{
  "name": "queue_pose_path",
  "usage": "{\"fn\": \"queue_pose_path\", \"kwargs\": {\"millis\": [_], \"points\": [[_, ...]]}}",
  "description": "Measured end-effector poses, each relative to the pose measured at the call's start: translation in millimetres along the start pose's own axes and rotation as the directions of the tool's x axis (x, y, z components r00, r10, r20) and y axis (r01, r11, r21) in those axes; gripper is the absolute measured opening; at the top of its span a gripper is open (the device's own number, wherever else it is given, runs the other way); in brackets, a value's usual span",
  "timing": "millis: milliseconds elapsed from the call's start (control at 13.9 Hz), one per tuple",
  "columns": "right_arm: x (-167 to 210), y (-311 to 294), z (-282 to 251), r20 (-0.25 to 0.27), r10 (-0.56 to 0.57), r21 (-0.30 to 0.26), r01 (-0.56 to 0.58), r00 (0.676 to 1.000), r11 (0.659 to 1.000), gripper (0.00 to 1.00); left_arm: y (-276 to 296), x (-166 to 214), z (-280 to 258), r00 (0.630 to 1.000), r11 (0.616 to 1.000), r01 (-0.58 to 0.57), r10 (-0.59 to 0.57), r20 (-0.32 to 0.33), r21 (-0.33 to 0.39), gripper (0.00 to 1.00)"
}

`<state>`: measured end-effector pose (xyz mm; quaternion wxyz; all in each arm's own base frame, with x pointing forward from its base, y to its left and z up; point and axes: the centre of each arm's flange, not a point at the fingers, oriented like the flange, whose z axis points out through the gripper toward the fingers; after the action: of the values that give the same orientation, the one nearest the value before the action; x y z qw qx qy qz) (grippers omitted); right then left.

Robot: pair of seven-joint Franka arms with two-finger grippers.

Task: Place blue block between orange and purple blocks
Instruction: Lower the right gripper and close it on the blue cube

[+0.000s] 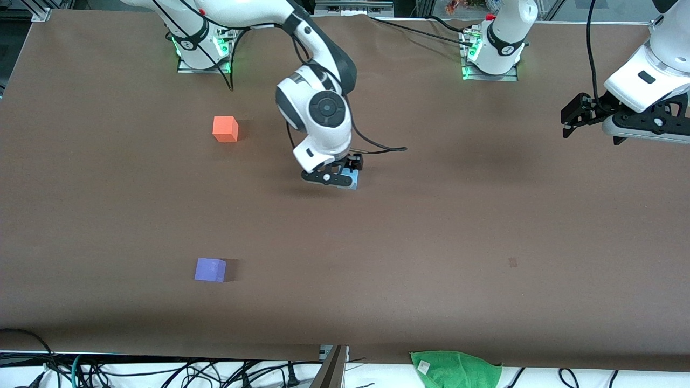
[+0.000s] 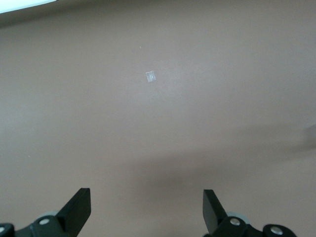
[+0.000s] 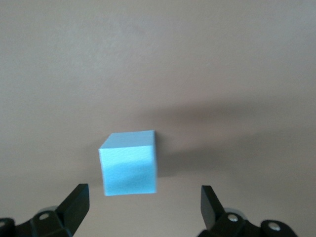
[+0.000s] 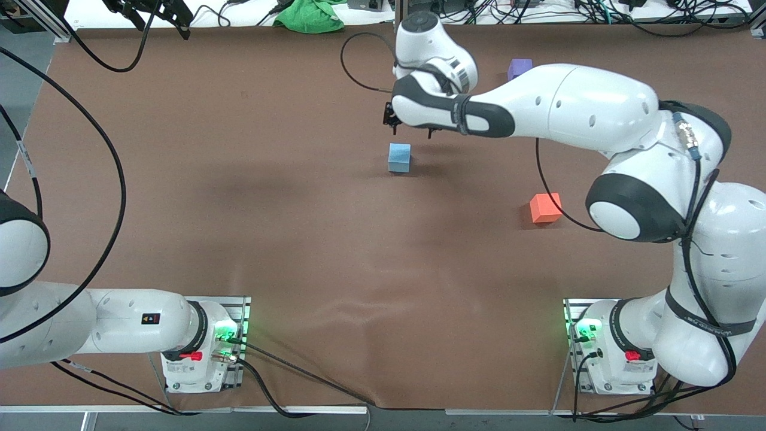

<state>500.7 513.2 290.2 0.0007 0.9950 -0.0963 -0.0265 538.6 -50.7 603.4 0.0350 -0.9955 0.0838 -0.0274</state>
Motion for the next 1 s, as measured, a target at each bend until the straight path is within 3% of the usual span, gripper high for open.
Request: {"fn": "queue_pose_path", "kwargs": {"millis": [358, 717, 1004], "points": [[-31, -24, 42, -0.008, 0.029, -0.004, -0.029, 1.000, 1.000, 1.00, 0, 1, 2, 1.000, 1.000, 0.000, 0.000, 0.003, -0.001, 1.00], [-30, -17, 66, -0.020, 0.036, -0.001, -0.036, 0.999, 0.999, 1.00, -1, 2, 2, 1.000, 1.000, 0.001, -0.001, 0.003, -0.001, 1.00], [-30, -14, 71, -0.059, 0.002, -0.022, -0.003, 0.998, 1.000, 1.00, -1, 2, 3, 1.000, 1.000, 0.001, -0.001, 0.004, -0.001, 1.00]]}}
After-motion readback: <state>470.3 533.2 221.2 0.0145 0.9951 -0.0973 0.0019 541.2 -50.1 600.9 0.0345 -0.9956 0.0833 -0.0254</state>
